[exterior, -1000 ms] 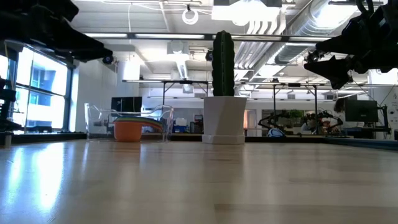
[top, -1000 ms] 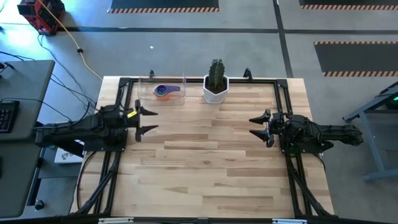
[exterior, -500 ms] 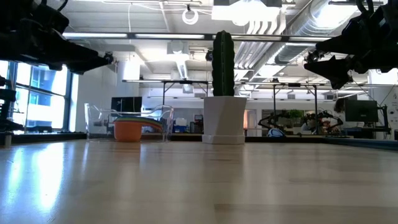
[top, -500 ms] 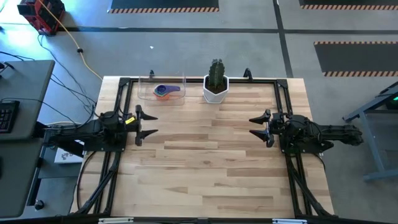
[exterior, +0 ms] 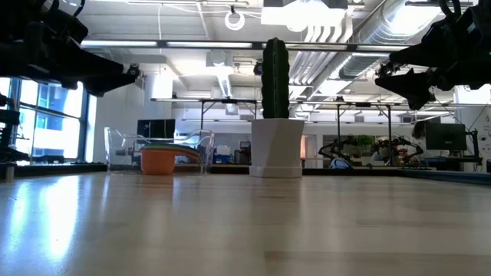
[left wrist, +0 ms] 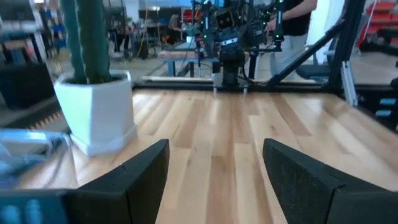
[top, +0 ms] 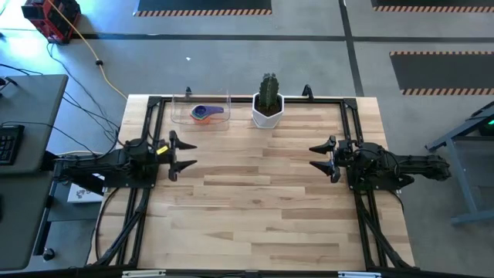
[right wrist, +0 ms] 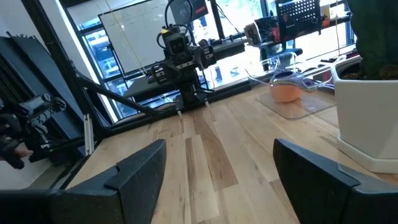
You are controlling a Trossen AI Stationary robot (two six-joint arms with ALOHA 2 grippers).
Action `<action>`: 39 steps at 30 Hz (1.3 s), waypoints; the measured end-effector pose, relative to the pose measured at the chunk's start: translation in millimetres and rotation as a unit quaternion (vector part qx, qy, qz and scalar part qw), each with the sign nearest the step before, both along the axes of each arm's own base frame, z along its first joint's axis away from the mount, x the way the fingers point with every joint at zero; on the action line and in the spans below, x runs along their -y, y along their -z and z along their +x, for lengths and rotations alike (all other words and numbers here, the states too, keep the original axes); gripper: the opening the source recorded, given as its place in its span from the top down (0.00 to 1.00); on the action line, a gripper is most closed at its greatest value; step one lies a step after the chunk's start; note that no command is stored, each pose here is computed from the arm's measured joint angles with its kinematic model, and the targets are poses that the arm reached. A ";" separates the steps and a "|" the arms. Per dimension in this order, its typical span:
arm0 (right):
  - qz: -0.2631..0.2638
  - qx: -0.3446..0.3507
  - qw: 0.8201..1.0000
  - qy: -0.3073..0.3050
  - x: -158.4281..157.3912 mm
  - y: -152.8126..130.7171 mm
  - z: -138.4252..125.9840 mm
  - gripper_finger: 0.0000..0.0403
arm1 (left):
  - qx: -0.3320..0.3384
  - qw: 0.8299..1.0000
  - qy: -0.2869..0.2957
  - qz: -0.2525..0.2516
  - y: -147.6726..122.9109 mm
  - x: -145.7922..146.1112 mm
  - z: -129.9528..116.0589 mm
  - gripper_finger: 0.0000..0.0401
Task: Nest measuring cups in basket
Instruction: Return to Home Position
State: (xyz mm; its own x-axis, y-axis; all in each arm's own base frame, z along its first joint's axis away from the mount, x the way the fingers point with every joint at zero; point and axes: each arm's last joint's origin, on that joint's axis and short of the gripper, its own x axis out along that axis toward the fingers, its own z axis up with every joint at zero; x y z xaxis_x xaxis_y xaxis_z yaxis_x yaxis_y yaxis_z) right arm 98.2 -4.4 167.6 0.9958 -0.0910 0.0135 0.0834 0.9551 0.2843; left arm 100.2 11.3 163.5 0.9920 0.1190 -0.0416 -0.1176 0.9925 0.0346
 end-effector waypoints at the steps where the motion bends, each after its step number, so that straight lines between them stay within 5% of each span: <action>1: 0.000 0.000 1.000 0.000 0.0 0.0 0.0 0.29 | 0.000 1.000 -0.001 -0.016 0.3 0.0 0.0 0.38; 39: 0.000 0.000 1.000 -0.002 -0.1 0.0 0.0 0.29 | 0.002 1.000 -0.002 -0.015 0.1 -0.2 0.0 0.38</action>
State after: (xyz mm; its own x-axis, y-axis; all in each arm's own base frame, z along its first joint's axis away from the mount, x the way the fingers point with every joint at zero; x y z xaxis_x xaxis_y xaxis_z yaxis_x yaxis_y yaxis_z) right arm 98.2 -4.3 167.6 0.9961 -0.0876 0.0133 0.0802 0.9554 0.2843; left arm 100.2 11.5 163.5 0.9916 0.1224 -0.0422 -0.1224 0.9925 0.0037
